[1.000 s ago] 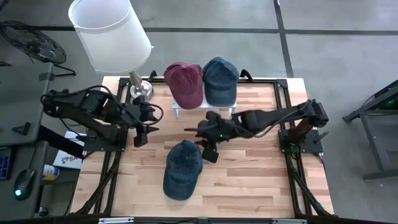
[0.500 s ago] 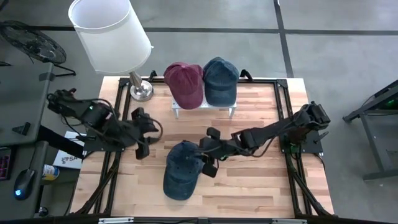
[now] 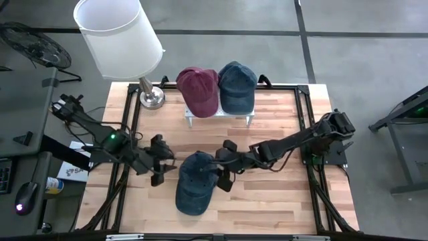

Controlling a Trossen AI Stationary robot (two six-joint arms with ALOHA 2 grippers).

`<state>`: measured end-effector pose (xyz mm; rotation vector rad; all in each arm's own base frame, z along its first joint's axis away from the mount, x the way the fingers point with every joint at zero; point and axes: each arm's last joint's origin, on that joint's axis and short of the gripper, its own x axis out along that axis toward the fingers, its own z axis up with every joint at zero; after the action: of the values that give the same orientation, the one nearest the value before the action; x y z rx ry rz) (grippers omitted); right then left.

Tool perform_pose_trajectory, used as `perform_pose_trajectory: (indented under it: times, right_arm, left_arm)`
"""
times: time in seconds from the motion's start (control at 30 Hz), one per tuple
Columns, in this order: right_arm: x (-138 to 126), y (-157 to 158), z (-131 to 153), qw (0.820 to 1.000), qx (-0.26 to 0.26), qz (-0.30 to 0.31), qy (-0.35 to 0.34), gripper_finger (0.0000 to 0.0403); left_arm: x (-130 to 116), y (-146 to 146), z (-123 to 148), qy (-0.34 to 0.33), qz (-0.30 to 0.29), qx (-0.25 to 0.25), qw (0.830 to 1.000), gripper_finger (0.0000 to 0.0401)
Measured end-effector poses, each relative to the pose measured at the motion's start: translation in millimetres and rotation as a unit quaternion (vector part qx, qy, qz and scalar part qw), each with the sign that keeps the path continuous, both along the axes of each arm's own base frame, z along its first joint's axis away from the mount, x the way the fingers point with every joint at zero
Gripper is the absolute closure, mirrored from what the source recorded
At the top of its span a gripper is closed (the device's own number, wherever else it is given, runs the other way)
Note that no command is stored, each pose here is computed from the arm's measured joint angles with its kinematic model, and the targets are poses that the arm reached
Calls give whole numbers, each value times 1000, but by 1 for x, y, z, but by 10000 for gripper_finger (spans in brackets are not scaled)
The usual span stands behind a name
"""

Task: Pick & Place hat
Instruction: Stack the blue cap on top of the blue cap on the shelf

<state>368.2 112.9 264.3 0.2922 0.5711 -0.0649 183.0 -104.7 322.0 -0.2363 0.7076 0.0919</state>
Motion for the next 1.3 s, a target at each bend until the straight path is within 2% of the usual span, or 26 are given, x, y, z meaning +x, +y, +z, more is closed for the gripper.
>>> perform_pose_trajectory:
  times: [0.23, 0.47, 0.83, 1.03, 1.3]
  right_arm:
    - [11, -22, 12, 1000, 13, -14, -4, 195]
    - [33, -29, 7, 999, 20, -8, 35, 185]
    - [75, -21, -9, 988, 9, 13, 151, 185]
    - [96, -16, -34, 980, -2, 21, 199, 185]
    - [107, -9, -58, 973, -17, 16, 229, 185]
  left_arm:
    - [-35, 23, -31, -96, 2, -64, 993, 234]
    - [-66, 43, -55, -178, 7, -112, 978, 234]
    - [-83, 54, -79, -196, -3, -118, 973, 234]
    - [-84, 55, -82, -184, -8, -100, 978, 234]
    - [-84, 55, -84, -176, -12, -88, 980, 234]
